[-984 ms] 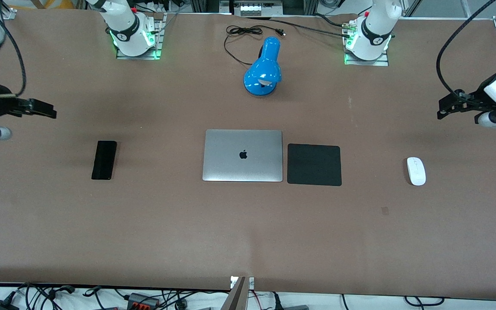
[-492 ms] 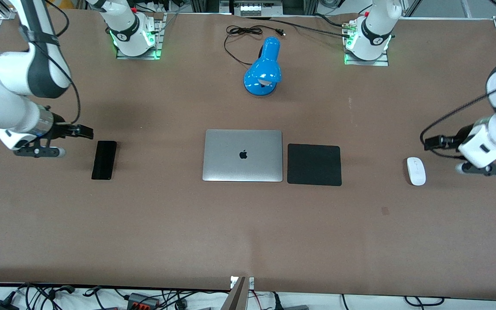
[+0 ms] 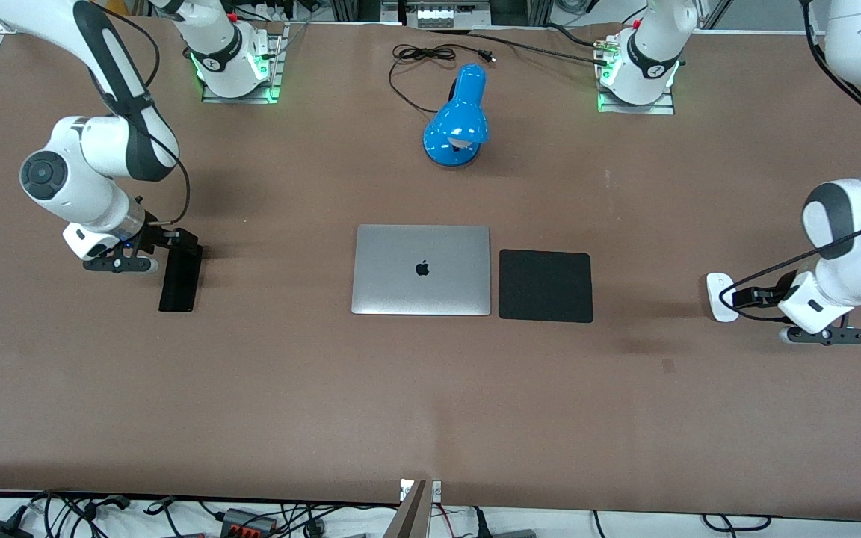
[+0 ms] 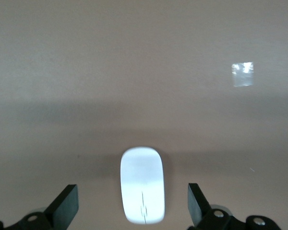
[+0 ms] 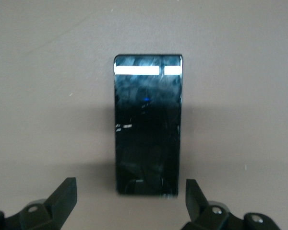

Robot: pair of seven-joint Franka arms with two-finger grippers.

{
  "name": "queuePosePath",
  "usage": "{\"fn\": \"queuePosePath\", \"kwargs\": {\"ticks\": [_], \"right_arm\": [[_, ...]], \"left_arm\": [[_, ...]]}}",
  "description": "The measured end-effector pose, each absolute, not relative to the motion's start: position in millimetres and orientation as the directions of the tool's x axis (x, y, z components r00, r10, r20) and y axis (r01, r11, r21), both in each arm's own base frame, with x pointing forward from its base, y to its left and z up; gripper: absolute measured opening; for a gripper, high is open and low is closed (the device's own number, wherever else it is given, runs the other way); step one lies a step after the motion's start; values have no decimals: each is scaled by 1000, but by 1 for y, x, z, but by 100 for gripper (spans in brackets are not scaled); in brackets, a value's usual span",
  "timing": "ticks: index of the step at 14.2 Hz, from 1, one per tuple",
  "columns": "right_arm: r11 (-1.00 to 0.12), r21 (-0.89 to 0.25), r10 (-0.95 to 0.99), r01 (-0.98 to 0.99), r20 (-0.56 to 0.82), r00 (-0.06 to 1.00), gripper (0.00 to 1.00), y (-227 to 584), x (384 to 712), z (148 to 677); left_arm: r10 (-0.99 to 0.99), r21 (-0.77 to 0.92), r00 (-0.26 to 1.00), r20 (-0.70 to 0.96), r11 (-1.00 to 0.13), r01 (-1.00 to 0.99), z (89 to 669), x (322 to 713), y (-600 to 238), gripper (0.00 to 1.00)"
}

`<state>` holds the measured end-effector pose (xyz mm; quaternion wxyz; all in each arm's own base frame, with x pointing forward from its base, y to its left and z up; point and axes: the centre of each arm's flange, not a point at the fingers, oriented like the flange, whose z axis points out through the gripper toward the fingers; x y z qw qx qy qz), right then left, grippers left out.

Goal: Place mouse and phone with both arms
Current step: 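Lower the right gripper onto the phone while the left gripper lowers onto the mouse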

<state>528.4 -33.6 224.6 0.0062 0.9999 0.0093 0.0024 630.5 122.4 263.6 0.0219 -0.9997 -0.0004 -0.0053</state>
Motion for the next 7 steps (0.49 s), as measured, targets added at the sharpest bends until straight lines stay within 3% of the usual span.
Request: {"fn": "queuePosePath", "kwargs": {"ticks": [4,7], "right_arm": [[-998,32,62,60,50,997,100,-62,527,172],[-997,33,65,63,55,996,100,-61,529,167]], "left_arm": [[-45,-73,990,131,-997,-35,205,588,118,100],[-50,-83,986,159,-996,-37,190,572,124,100]]}}
